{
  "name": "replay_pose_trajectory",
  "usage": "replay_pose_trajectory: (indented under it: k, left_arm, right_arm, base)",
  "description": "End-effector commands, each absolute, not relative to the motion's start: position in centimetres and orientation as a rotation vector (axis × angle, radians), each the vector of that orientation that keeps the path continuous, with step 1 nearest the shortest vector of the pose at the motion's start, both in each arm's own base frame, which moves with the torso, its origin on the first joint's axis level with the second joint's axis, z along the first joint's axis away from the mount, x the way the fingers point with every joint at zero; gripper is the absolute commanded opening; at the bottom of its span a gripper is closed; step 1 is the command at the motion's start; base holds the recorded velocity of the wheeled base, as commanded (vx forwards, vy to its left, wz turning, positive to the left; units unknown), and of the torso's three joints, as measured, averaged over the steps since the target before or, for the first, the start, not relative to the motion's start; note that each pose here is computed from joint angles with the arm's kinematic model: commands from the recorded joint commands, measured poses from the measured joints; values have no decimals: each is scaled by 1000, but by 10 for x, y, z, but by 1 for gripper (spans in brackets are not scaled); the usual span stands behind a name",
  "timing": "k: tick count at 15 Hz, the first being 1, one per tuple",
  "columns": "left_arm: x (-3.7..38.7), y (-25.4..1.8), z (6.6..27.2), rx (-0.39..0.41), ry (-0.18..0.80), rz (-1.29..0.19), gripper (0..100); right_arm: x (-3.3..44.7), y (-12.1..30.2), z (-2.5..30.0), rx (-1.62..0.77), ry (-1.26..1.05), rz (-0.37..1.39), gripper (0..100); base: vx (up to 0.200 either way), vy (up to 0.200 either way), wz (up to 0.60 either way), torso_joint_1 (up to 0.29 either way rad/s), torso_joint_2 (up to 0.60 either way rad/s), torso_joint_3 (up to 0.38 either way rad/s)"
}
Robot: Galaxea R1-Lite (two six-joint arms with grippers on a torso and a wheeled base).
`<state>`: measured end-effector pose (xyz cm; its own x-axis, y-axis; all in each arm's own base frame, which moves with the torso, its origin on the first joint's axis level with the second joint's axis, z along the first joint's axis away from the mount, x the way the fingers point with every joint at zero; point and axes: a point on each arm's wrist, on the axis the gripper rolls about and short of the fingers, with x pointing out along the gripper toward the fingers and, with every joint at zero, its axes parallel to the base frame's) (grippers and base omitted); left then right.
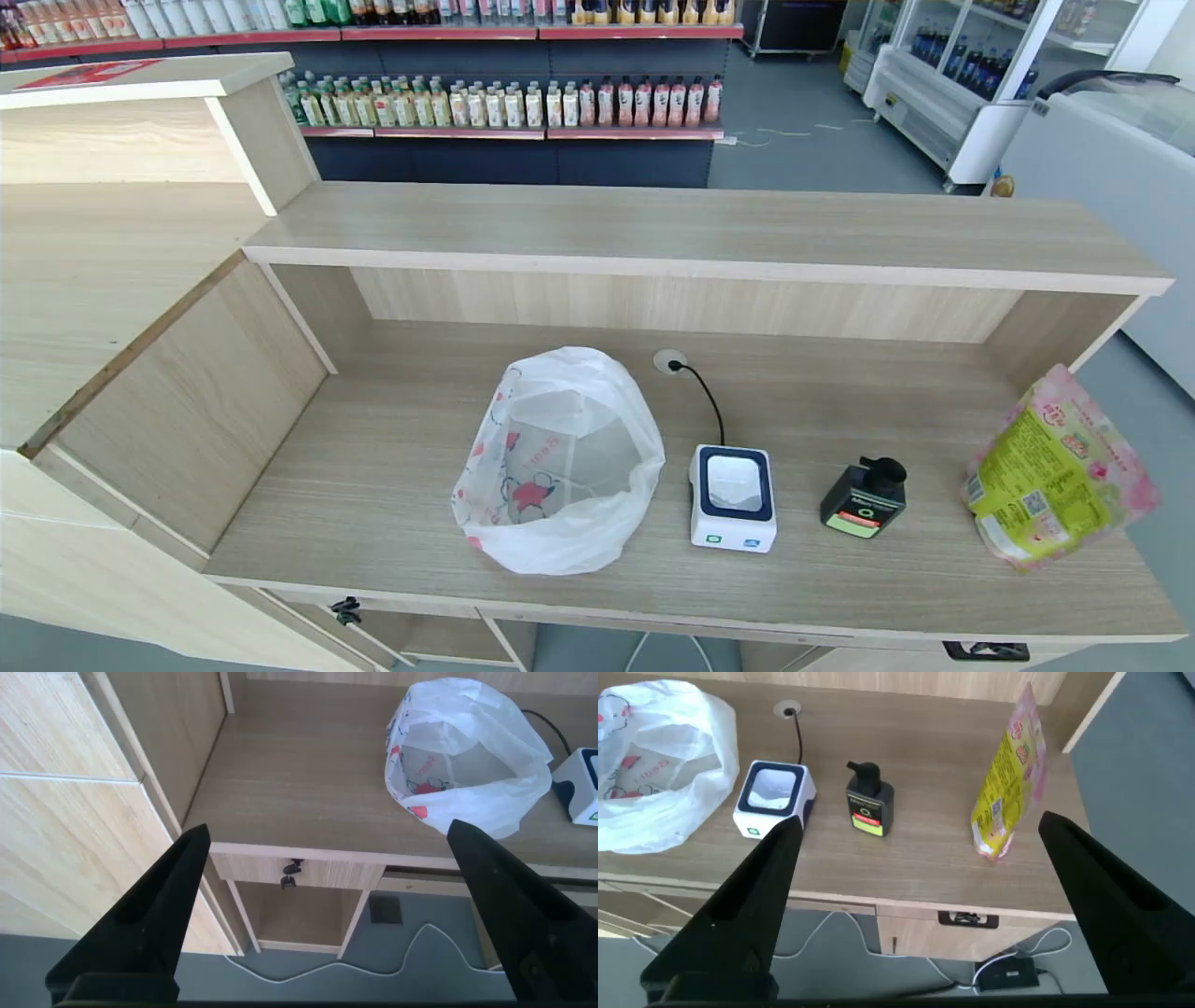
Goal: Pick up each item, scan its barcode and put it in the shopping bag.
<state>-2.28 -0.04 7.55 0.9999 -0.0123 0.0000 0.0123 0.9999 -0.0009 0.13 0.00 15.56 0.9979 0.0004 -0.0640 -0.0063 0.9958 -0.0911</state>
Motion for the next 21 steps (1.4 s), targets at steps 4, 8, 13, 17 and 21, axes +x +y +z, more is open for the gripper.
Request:
replay_pose_trajectory:
  k: [4, 8, 13, 17, 21]
  left_arm:
    - [-23, 0, 75, -2, 0, -12, 100]
    - [-23, 0, 75, -2, 0, -12, 100]
    - [-23, 0, 75, -2, 0, -12, 100]
    - [-23, 0, 76, -2, 2, -12, 100]
    - [-23, 0, 75, -2, 0, -12, 100]
  right_arm:
    - [148, -1, 173, -102, 387, 96, 100]
    - [180, -11, 145, -143, 526, 129, 100]
    - [214, -32, 111, -265, 570, 202, 100]
    - [218, -43, 89, -287, 600, 358, 100]
    - [235, -46, 76, -257, 616, 408, 100]
  base:
    - [0, 0, 0, 0, 0, 0]
    - [0, 0, 0, 0, 0, 0]
    - [0, 0, 0, 0, 0, 0]
    - [0, 0, 0, 0, 0, 0]
    - [0, 0, 0, 0, 0, 0]
